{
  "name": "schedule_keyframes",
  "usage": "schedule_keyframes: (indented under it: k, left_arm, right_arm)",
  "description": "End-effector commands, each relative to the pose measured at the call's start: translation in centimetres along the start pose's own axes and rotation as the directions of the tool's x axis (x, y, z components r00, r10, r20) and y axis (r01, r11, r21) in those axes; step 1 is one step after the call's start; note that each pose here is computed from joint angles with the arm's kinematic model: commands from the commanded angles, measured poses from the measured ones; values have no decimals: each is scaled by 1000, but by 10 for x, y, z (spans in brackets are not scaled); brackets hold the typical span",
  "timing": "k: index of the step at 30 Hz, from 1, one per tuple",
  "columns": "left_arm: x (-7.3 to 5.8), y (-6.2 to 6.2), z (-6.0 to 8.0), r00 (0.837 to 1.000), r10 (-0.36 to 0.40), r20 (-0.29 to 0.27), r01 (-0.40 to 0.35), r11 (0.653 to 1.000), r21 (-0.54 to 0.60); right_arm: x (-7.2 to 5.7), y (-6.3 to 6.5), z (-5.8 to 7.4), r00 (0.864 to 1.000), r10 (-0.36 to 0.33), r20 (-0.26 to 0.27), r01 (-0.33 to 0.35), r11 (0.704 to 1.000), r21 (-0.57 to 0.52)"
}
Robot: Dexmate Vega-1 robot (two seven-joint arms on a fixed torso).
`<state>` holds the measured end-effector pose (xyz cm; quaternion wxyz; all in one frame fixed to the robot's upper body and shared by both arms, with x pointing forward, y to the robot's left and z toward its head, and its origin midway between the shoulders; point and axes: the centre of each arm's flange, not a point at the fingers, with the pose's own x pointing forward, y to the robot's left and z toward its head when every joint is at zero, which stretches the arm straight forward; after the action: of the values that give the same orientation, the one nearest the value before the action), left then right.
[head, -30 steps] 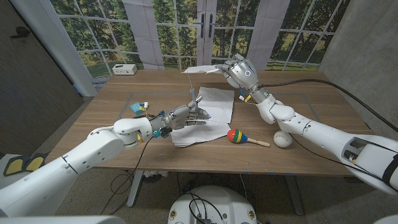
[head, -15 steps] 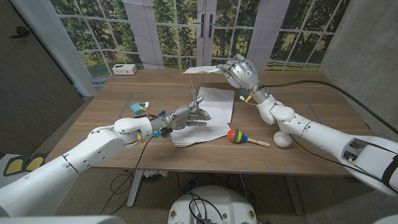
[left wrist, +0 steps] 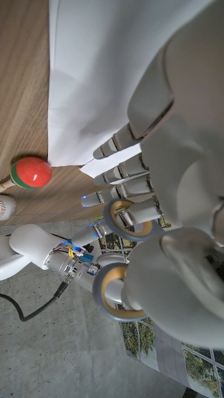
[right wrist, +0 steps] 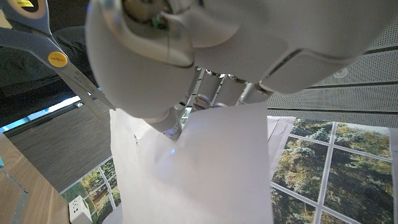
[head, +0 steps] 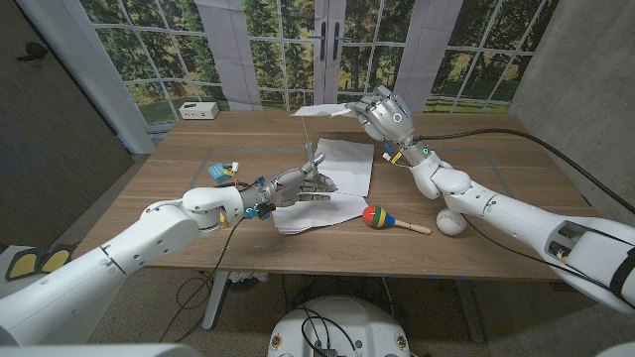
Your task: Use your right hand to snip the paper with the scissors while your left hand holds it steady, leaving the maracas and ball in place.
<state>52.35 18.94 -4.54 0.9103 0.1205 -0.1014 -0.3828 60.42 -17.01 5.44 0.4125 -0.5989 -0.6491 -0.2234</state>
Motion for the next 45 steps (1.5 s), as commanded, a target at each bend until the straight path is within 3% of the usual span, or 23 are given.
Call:
schedule_keyframes:
  k: [1,45]
  left_arm:
    - [0,1,0,1000,-1,-10,1,1000,6]
    - [0,-1,-1,1000,-13,-5,13,1000,18]
  right_arm:
    - [-3,-1,4,1000,-2,11,2,1000,9]
    - [-2,7,1,999,36,-30,-35,999,27]
